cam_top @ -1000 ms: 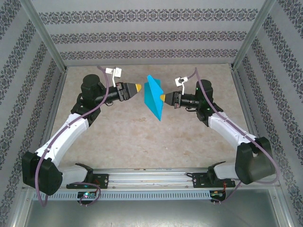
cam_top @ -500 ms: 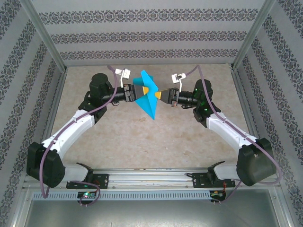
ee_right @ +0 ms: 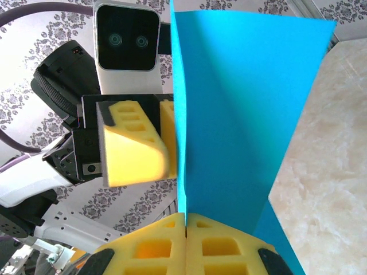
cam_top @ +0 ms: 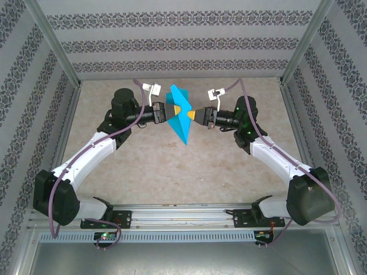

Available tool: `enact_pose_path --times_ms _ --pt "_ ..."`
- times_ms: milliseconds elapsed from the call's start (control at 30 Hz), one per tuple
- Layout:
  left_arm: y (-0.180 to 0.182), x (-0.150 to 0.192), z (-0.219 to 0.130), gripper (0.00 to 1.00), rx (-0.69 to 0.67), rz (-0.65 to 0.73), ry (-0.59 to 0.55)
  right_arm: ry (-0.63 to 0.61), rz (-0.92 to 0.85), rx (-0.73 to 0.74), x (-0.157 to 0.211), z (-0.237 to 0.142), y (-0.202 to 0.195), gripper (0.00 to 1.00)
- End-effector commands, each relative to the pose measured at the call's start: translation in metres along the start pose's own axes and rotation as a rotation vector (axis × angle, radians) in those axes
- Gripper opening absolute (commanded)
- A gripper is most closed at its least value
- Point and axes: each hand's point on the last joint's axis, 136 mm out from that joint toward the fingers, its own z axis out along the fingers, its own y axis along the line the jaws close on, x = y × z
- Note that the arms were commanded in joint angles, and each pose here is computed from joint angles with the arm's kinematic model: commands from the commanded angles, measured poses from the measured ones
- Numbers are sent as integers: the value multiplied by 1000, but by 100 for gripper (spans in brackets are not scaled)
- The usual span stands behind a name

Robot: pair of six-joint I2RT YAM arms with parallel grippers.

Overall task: Fold a paper plane with a square sheet of paper (fold left side to right side)
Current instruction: Turn over the paper at the center of the table.

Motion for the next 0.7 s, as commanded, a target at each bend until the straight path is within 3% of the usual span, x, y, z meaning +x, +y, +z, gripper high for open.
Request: enact_pose_path --times_ms 0,167,267,500,667 --pt "-12 -9 1 15 11 45 -18 -19 -54 -33 -11 2 15 3" --pt "-17 -15 -1 6 21 55 -42 -39 -54 -16 -16 -4 15 12" --pt "-20 -17 -1 4 31 57 -54 -63 -49 15 -20 -14 13 23" --pt "-22 -23 -1 3 42 65 -74 -104 21 189 -2 -45 -22 61" --pt "-24 -24 0 3 50 65 -76 -57 87 173 23 -39 -27 81"
